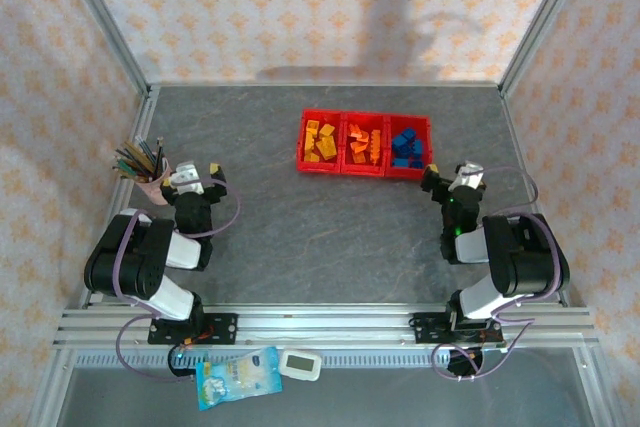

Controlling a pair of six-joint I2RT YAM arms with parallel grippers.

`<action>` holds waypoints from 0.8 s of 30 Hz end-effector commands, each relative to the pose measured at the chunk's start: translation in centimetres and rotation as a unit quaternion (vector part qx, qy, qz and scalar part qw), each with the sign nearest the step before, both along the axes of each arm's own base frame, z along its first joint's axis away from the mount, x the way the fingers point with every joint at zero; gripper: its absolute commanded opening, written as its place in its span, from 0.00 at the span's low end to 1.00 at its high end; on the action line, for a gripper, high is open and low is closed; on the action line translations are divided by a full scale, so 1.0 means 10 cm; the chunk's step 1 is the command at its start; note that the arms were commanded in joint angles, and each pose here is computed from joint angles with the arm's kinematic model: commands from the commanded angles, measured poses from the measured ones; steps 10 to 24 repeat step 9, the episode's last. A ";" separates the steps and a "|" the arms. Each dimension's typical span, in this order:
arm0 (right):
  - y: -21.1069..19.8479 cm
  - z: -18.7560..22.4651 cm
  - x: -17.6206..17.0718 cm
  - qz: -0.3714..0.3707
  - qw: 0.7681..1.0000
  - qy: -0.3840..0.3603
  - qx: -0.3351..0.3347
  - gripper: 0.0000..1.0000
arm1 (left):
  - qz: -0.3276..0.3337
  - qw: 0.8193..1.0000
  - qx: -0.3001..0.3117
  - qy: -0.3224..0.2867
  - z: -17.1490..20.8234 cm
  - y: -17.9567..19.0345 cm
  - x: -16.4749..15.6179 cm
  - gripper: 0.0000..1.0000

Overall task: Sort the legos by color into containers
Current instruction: Reset both arms

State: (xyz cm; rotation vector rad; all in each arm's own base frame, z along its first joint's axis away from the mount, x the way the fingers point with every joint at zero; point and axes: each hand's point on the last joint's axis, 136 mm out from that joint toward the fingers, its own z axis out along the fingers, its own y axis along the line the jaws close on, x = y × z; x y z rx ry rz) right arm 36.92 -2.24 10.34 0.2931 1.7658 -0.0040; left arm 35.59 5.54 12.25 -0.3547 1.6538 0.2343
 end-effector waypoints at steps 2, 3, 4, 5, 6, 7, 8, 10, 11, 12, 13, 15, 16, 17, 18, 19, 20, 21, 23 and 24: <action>0.04 0.21 0.07 0.012 0.999 -0.034 -0.010 1.00 | 0.023 0.999 -0.011 -0.037 0.15 0.08 0.00 1.00; 0.04 0.20 0.07 0.012 0.999 -0.033 -0.010 1.00 | 0.023 0.999 -0.011 -0.036 0.15 0.08 0.00 1.00; 0.04 0.20 0.08 0.012 0.999 -0.032 -0.011 1.00 | 0.022 0.999 -0.011 -0.035 0.15 0.08 0.00 1.00; 0.05 0.18 0.10 0.014 0.999 -0.028 -0.010 1.00 | 0.023 0.999 -0.011 -0.036 0.15 0.08 0.00 1.00; 0.05 0.19 0.09 0.015 0.999 -0.030 -0.010 1.00 | 0.022 0.999 -0.011 -0.036 0.15 0.08 0.00 1.00; 0.05 0.19 0.09 0.014 0.999 -0.030 -0.010 1.00 | 0.023 0.999 -0.011 -0.035 0.15 0.08 0.00 1.00; 0.05 0.20 0.07 0.015 0.999 -0.033 -0.010 1.00 | 0.021 0.999 -0.011 -0.035 0.15 0.07 0.00 1.00; 0.05 0.21 0.06 0.015 0.999 -0.035 -0.010 1.00 | 0.018 0.999 -0.010 -0.035 0.15 0.06 0.01 1.00; 0.05 0.21 0.06 0.015 0.999 -0.035 -0.010 1.00 | 0.018 0.999 -0.010 -0.035 0.15 0.06 0.01 1.00; 0.05 0.21 0.06 0.015 0.999 -0.035 -0.010 1.00 | 0.018 0.999 -0.010 -0.035 0.15 0.06 0.01 1.00; 0.05 0.21 0.06 0.015 0.999 -0.035 -0.010 1.00 | 0.018 0.999 -0.010 -0.035 0.15 0.06 0.01 1.00; 0.05 0.21 0.06 0.015 0.999 -0.035 -0.010 1.00 | 0.018 0.999 -0.010 -0.035 0.15 0.06 0.01 1.00; 0.05 0.21 0.06 0.015 0.999 -0.035 -0.010 1.00 | 0.018 0.999 -0.010 -0.035 0.15 0.06 0.01 1.00; 0.05 0.21 0.06 0.015 0.999 -0.035 -0.010 1.00 | 0.018 0.999 -0.010 -0.035 0.15 0.06 0.01 1.00; 0.05 0.21 0.06 0.015 0.999 -0.035 -0.010 1.00 | 0.018 0.999 -0.010 -0.035 0.15 0.06 0.01 1.00; 0.05 0.21 0.06 0.015 0.999 -0.035 -0.010 1.00 | 0.018 0.999 -0.010 -0.035 0.15 0.06 0.01 1.00; 0.05 0.21 0.06 0.015 0.999 -0.035 -0.010 1.00 | 0.018 0.999 -0.010 -0.035 0.15 0.06 0.01 1.00; 0.05 0.21 0.06 0.015 0.999 -0.035 -0.010 1.00 | 0.018 0.999 -0.010 -0.035 0.15 0.06 0.01 1.00; 0.05 0.21 0.06 0.015 0.999 -0.035 -0.010 1.00 | 0.018 0.999 -0.010 -0.035 0.15 0.06 0.01 1.00; 0.05 0.21 0.06 0.015 0.999 -0.035 -0.010 1.00 | 0.018 0.999 -0.010 -0.035 0.15 0.06 0.01 1.00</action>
